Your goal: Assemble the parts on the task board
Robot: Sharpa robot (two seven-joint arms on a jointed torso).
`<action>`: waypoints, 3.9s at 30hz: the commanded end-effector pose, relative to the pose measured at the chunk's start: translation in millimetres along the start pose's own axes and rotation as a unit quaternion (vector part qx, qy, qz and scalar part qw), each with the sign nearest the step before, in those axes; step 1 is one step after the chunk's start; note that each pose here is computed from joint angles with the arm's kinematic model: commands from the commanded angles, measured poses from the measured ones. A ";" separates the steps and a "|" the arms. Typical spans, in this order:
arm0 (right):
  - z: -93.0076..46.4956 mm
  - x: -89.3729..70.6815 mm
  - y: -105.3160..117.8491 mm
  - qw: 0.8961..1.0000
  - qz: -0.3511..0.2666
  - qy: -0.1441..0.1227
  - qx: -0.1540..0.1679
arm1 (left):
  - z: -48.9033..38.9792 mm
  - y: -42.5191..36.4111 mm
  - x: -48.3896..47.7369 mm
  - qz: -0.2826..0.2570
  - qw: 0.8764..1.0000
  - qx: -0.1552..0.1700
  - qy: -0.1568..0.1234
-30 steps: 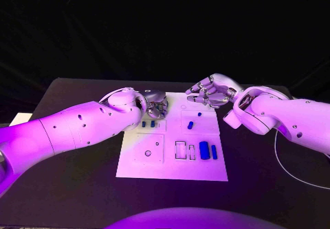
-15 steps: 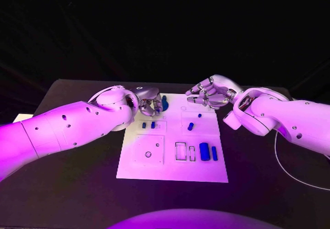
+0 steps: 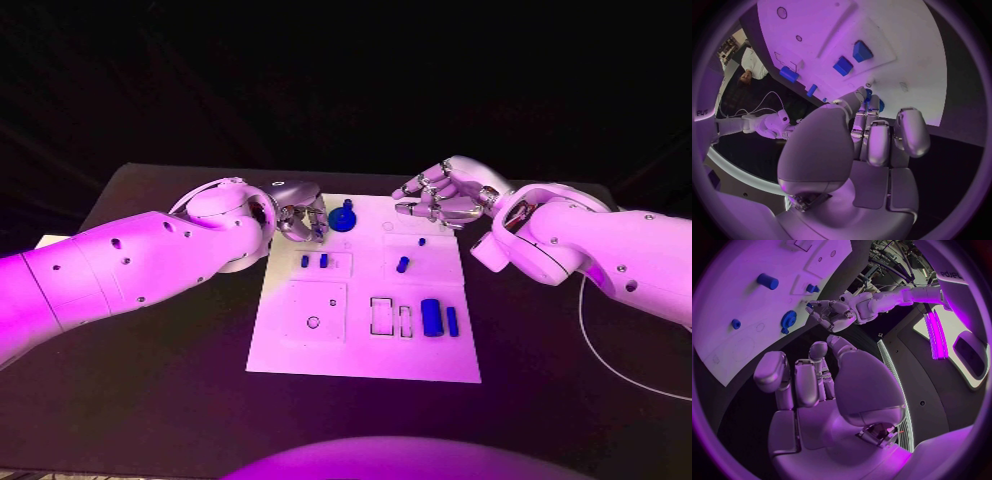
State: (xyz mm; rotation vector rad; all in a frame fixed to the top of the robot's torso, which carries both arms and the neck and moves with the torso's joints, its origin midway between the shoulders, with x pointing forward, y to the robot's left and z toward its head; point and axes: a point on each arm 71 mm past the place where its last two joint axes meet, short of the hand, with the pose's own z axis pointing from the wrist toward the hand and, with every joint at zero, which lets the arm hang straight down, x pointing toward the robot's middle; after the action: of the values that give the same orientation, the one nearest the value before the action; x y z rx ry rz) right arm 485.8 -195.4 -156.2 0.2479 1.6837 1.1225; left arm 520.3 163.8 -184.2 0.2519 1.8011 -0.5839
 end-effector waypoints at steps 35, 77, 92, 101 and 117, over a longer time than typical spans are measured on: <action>0.0 1.9 0.6 1.000 -0.001 0.007 -0.006 | 4.6 -1.5 9.1 0.006 0.999 -0.005 0.035; -0.5 1.3 0.0 1.000 -0.002 0.006 -0.005 | 5.5 1.0 12.0 0.004 0.999 -0.013 0.033; -0.5 0.4 -1.8 1.000 -0.002 0.004 -0.003 | 2.2 3.9 11.3 0.002 0.999 -0.016 0.032; -0.8 -5.4 -8.2 1.000 -0.006 -0.006 0.006 | -5.9 10.7 7.3 -0.010 0.999 -0.018 0.024; -3.5 -18.9 -34.4 0.975 -0.208 0.018 0.068 | -30.4 51.7 -19.2 -0.325 0.941 -0.034 -0.083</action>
State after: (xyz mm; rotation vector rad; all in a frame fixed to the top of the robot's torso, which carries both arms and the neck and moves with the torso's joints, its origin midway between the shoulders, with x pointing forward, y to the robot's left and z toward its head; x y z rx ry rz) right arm 503.4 -228.7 -166.3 0.1498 1.7102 0.8715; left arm 522.5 224.1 -181.3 -0.1505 1.8344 -0.7230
